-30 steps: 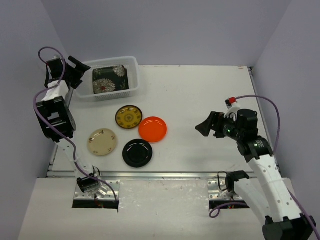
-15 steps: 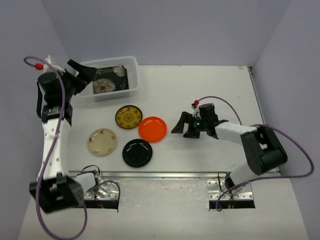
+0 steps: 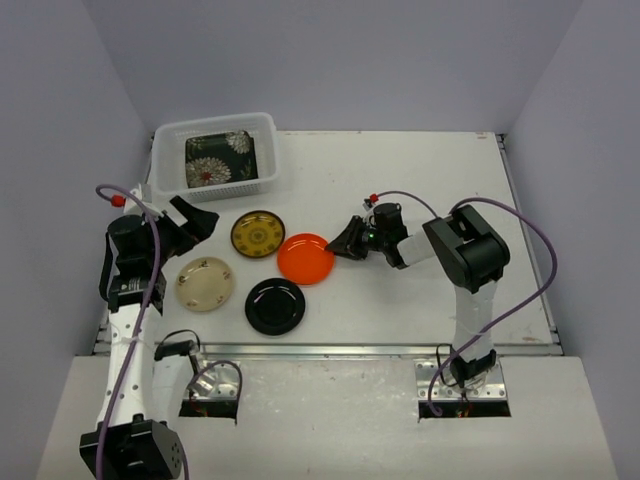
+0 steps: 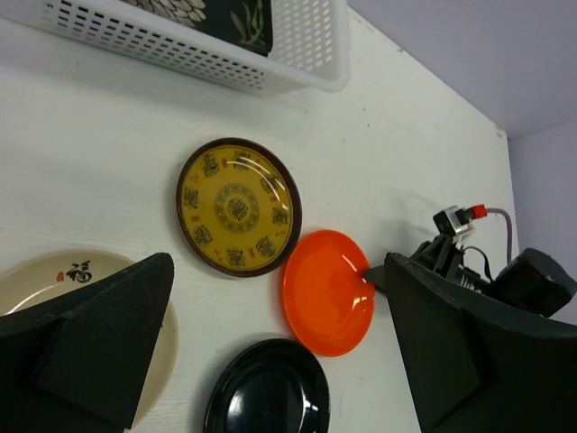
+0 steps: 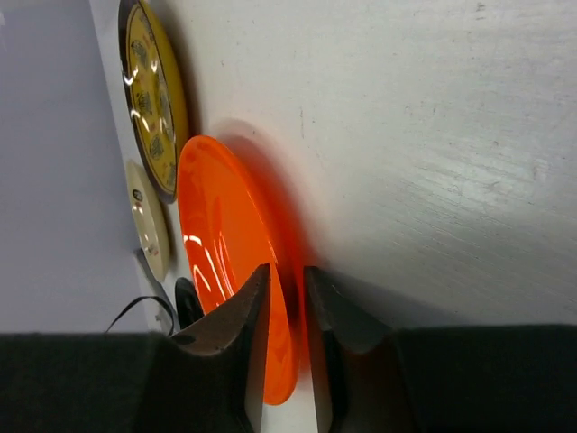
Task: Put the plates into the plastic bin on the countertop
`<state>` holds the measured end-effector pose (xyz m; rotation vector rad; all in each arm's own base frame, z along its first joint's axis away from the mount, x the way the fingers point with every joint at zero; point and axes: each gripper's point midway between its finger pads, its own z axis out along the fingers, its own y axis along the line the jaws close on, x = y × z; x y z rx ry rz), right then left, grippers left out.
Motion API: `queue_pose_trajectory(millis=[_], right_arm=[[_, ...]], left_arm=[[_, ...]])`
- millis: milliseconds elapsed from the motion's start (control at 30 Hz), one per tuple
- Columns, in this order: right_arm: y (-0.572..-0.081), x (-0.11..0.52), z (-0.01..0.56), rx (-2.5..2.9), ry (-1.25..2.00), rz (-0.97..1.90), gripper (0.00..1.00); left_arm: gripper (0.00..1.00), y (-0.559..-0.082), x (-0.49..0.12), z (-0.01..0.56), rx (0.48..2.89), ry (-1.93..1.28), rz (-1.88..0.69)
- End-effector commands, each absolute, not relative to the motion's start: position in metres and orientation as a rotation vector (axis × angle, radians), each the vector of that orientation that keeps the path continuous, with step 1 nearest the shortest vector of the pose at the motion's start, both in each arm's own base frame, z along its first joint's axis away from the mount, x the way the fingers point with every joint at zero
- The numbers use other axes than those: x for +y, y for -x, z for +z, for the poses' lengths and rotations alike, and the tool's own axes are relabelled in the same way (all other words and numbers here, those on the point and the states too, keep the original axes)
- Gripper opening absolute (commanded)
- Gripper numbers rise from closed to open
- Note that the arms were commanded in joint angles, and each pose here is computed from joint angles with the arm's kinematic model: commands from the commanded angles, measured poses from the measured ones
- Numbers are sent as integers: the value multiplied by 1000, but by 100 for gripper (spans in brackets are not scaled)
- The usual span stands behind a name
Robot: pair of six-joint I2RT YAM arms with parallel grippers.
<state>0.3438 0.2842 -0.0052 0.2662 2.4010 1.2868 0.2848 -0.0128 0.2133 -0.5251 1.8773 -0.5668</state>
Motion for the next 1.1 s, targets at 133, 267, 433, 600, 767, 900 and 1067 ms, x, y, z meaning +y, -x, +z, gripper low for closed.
queue_pose_trajectory(millis=[133,267,433,600,767,900,1067], right_arm=[[-334,270,-25,2422,-314,1157,0],[-328,239,-2,2392,-255,951,0],[-319,226,51,2304,-128,894,0],[-301,238,114,2179,51,1075,0],[-288,249,147,2108,158,1207,0],[-282,257,161,2066,194,1296,0],[-284,260,164,2053,184,1324,0]], left_arm=[[100,-289,-43,208,1927,314,-646],[100,-291,-74,198,1984,247,-809],[100,-294,-128,190,1998,196,-1016],[96,-294,-171,169,2059,97,-1132],[64,-286,-195,151,2108,23,-1248],[47,-286,-203,152,2105,-6,-1280],[30,-285,-213,164,2075,-55,-1342]])
